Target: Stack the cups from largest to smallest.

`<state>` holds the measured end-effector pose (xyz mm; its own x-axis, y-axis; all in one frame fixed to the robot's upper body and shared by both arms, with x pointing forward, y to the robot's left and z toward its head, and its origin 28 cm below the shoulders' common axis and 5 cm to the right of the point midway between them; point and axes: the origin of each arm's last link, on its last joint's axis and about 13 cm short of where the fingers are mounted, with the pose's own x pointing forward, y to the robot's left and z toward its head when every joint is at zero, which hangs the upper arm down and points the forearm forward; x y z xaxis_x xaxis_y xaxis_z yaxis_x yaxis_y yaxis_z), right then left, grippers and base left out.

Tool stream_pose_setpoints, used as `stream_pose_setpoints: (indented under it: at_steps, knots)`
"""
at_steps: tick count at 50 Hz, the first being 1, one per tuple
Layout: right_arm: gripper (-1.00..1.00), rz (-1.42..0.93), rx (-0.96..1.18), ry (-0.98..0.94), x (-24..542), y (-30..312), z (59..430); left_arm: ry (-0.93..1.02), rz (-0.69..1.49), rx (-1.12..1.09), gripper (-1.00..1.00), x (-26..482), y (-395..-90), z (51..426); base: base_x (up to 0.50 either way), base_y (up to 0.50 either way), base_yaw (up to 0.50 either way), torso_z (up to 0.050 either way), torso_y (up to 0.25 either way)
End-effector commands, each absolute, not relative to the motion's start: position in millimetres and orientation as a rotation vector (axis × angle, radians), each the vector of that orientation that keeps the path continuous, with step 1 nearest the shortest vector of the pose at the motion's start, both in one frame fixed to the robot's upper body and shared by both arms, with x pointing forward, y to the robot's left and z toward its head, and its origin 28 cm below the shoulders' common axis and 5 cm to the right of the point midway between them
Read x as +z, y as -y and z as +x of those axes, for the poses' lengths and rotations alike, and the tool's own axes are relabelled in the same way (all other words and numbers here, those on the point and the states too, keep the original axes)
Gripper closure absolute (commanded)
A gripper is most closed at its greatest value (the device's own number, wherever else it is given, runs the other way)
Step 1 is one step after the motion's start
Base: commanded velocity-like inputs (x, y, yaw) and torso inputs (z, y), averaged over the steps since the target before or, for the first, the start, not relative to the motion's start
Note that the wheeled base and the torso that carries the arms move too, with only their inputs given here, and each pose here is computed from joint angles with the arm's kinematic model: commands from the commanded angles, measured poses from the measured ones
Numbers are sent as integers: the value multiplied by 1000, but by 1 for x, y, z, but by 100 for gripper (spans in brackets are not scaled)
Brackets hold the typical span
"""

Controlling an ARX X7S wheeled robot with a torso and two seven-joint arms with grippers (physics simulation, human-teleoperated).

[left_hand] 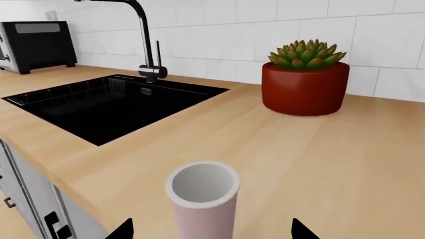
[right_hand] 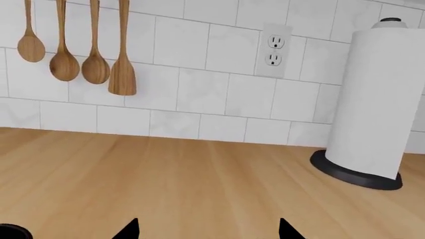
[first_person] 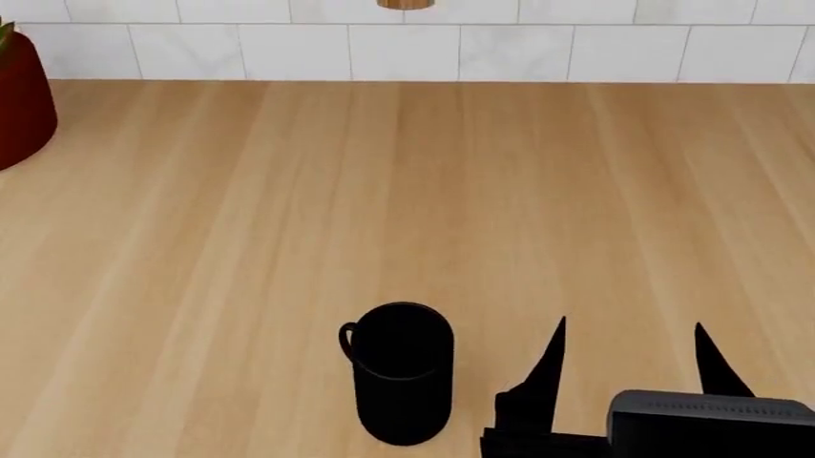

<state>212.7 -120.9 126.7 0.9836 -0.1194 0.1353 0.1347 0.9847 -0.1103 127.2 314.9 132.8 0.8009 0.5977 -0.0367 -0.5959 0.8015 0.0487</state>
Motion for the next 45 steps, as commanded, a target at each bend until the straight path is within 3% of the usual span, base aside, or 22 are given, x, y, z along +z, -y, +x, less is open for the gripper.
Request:
stream_pose_setpoints:
  at_steps: [1,45]
  knots:
    - [-100,-134,-113,129,130,121,205,-73,23,619,-100,130,-319,142,0,0,0,0,0]
    - [-100,-139,-86,119,125,118,206,-160,-2,704,-100,110,-346,177,0,0,0,0,0]
